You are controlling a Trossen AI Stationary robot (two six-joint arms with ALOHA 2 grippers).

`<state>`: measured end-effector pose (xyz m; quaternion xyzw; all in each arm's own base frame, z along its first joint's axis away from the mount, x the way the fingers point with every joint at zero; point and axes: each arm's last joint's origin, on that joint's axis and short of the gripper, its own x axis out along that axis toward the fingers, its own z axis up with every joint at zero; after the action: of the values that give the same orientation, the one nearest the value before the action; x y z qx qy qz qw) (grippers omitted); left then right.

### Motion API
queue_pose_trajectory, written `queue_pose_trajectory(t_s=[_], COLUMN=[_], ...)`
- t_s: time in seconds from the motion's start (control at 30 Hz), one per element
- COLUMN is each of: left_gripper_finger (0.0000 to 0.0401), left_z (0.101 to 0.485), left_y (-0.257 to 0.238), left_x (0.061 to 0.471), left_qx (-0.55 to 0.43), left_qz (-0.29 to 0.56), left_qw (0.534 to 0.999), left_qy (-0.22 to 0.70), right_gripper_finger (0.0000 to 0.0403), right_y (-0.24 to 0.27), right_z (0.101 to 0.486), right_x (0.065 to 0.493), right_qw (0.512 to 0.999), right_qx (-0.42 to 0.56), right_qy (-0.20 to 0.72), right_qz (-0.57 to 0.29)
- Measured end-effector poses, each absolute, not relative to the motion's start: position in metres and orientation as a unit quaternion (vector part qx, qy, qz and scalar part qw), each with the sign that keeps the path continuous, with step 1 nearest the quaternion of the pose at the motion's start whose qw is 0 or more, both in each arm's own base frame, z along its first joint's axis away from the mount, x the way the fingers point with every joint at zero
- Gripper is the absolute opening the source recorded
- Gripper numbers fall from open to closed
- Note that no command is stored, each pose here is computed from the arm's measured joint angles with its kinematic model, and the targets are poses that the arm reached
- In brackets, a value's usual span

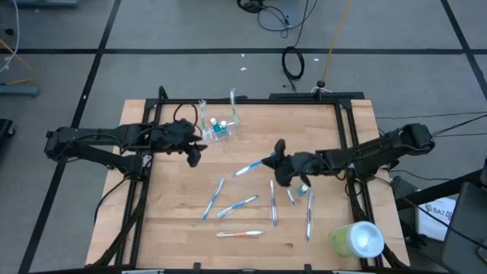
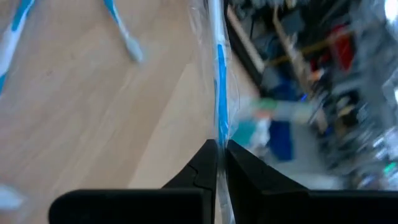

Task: Pick & Place toothbrushing station
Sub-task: Put the top right blue toothbrush into the transparent organizer

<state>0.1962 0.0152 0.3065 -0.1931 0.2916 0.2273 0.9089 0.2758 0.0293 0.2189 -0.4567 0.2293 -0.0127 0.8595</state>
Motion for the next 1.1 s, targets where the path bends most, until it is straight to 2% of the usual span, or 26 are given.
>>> queue_pose_trajectory(t_s=[0.37,0.6,0.9,1.1], left_gripper_finger=[0.0195,0.0195,0.0195,0.0195], left_z=[0.275,0.25,0.228,0.221], left_y=[0.008,0.0,-0.013,-0.012], left_x=[0.245,0.28,0.31,0.317], left_qx=[-0.27,-0.257,-0.259,-0.26], left_qz=[0.1,0.034,-0.049,-0.049], left_qw=[0.89,0.894,0.898,0.9], left_qy=[0.353,0.366,0.352,0.346], right_gripper_finger=[0.0013,0.0013,0.0013,0.0013], right_y=[0.059,0.071,0.068,0.069], right_z=[0.202,0.19,0.192,0.193], right_x=[0.317,0.326,0.328,0.329], right_qw=[0.782,0.748,0.734,0.733], right_qx=[-0.577,-0.629,-0.645,-0.65], right_qy=[0.229,0.202,0.208,0.201], right_qz=[0.058,0.07,0.033,0.031])
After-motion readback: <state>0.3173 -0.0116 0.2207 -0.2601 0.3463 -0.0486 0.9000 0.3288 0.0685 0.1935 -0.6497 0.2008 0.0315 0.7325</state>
